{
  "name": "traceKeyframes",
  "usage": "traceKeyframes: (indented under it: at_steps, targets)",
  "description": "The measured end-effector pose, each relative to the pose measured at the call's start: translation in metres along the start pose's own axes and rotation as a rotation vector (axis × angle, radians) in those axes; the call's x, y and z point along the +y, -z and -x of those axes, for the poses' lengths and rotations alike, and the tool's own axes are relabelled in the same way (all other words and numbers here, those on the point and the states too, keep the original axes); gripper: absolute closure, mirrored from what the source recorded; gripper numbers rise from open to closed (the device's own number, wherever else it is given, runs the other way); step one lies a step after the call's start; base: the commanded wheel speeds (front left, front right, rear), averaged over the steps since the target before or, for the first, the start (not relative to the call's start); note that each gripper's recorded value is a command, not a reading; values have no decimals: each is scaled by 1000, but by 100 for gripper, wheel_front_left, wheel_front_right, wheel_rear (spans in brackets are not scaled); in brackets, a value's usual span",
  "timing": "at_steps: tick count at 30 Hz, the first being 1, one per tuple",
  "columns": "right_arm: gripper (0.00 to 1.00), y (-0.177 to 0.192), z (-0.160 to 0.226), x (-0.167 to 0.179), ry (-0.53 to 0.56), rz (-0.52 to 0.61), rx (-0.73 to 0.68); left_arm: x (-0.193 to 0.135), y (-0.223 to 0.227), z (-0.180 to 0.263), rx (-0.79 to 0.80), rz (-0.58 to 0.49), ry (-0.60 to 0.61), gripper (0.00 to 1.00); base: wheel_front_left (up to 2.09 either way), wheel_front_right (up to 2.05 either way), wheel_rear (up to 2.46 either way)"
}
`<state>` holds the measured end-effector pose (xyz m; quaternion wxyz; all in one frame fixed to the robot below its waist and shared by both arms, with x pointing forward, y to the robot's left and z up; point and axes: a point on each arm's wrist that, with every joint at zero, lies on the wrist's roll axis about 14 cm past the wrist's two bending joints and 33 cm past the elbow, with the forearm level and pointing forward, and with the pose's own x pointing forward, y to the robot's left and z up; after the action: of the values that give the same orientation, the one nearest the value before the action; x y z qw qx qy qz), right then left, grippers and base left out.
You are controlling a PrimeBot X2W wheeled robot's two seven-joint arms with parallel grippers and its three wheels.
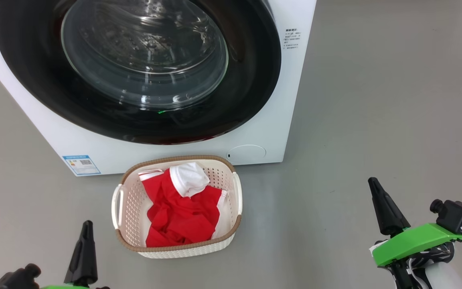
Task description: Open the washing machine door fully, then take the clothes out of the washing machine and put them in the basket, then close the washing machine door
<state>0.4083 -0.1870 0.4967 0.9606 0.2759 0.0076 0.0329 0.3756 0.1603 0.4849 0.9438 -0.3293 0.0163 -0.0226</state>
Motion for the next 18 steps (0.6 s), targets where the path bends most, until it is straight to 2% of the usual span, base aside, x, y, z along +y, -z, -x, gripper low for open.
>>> traceKeyframes:
  at_steps: [18]
  targets:
    - [100,0,5,-7,48,-196,-2,7,-2,-1,9,170,-36,100,0,0,0]
